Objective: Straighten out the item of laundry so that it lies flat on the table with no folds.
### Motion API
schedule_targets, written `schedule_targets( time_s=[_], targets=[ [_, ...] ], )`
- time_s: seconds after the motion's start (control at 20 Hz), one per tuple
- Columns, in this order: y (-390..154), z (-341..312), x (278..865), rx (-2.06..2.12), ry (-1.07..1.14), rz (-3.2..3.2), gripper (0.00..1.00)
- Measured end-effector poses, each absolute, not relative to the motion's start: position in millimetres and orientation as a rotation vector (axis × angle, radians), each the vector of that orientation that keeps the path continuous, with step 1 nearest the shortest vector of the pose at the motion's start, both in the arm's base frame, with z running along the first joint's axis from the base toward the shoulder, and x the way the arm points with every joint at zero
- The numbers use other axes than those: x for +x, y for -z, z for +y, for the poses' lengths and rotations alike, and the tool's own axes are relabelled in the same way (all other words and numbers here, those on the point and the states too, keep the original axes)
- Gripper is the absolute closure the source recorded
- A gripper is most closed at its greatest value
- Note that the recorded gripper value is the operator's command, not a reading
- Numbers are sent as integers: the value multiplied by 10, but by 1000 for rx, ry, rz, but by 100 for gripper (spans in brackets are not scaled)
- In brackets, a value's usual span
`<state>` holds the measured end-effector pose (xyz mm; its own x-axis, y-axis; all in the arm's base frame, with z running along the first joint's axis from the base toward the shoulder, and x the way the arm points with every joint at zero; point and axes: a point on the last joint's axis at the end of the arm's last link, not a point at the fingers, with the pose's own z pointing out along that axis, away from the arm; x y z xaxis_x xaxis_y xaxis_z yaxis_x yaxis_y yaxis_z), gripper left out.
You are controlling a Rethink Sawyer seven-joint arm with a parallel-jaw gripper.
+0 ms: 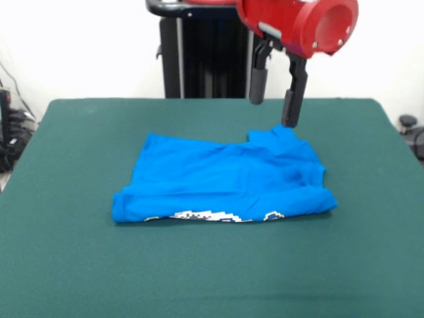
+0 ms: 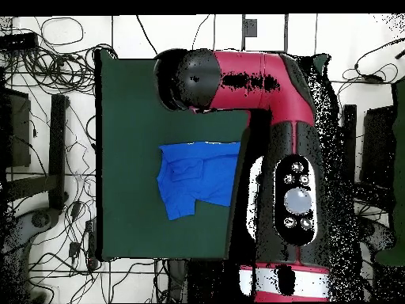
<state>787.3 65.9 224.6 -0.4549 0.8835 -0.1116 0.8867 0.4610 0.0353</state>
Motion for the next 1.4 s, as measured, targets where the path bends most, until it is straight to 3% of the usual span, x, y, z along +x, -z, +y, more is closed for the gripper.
schedule_targets(
  time_s=[1.4],
  targets=[
    [-2136,547,7884,1571,44,2551,0]
  ],
)
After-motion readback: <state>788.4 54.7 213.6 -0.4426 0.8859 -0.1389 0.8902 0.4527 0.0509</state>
